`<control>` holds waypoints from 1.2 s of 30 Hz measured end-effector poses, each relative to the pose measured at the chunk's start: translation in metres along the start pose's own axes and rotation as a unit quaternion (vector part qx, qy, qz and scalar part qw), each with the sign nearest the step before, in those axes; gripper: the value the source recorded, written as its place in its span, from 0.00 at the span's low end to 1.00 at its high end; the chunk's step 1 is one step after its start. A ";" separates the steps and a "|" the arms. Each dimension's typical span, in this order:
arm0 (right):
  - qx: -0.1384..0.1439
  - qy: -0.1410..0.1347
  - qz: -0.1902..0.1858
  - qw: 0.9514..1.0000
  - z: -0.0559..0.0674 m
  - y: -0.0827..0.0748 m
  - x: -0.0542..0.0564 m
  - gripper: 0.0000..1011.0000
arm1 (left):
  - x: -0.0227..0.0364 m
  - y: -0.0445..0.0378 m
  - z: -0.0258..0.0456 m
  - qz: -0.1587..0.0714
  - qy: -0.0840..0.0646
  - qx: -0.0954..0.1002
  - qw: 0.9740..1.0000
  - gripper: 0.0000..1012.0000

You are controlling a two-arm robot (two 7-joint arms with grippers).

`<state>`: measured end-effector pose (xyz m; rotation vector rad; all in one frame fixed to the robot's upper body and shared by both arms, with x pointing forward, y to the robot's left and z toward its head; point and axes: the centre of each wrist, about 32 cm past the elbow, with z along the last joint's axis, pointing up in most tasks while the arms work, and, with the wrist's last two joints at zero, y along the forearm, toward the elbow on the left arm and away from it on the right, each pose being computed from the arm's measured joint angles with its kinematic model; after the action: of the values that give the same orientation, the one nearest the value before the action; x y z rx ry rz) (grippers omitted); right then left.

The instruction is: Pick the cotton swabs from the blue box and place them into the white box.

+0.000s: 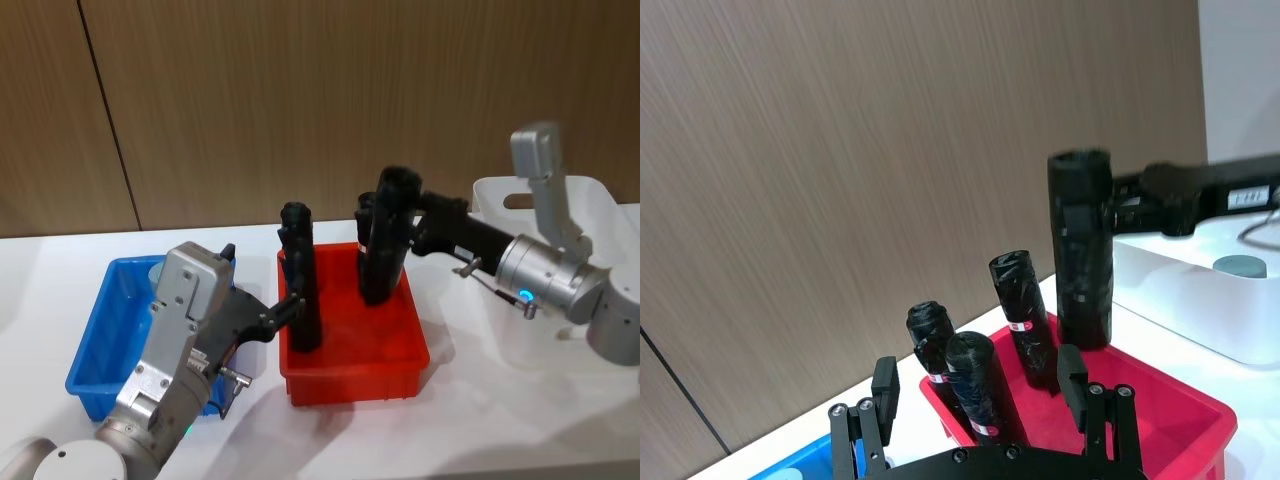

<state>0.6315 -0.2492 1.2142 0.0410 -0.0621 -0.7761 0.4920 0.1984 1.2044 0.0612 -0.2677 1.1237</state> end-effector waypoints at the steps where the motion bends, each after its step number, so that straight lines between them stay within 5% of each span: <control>1: 0.003 -0.001 -0.002 1.000 0.003 -0.001 0.000 0.44 | 0.0000 0.0000 0.0000 0.000 0.000 0.000 1.000 0.99; 21: 0.028 -0.062 -0.095 0.993 0.053 -0.029 0.004 0.44 | 0.0000 0.0000 0.0000 0.000 0.000 0.000 1.000 0.99; 31: 0.005 -0.090 -0.160 0.983 0.062 -0.040 0.016 0.44 | 0.0000 0.0000 0.0000 0.000 0.000 0.000 1.000 0.99; 36: -0.016 -0.101 -0.204 0.974 0.062 -0.047 0.030 0.44 | 0.0000 0.0000 0.0000 0.000 0.000 0.000 1.000 0.99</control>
<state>0.6158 -0.3042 1.2748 -0.0589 -0.2408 -1.1906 0.4920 0.1984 1.2044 0.0611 -0.2676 1.1237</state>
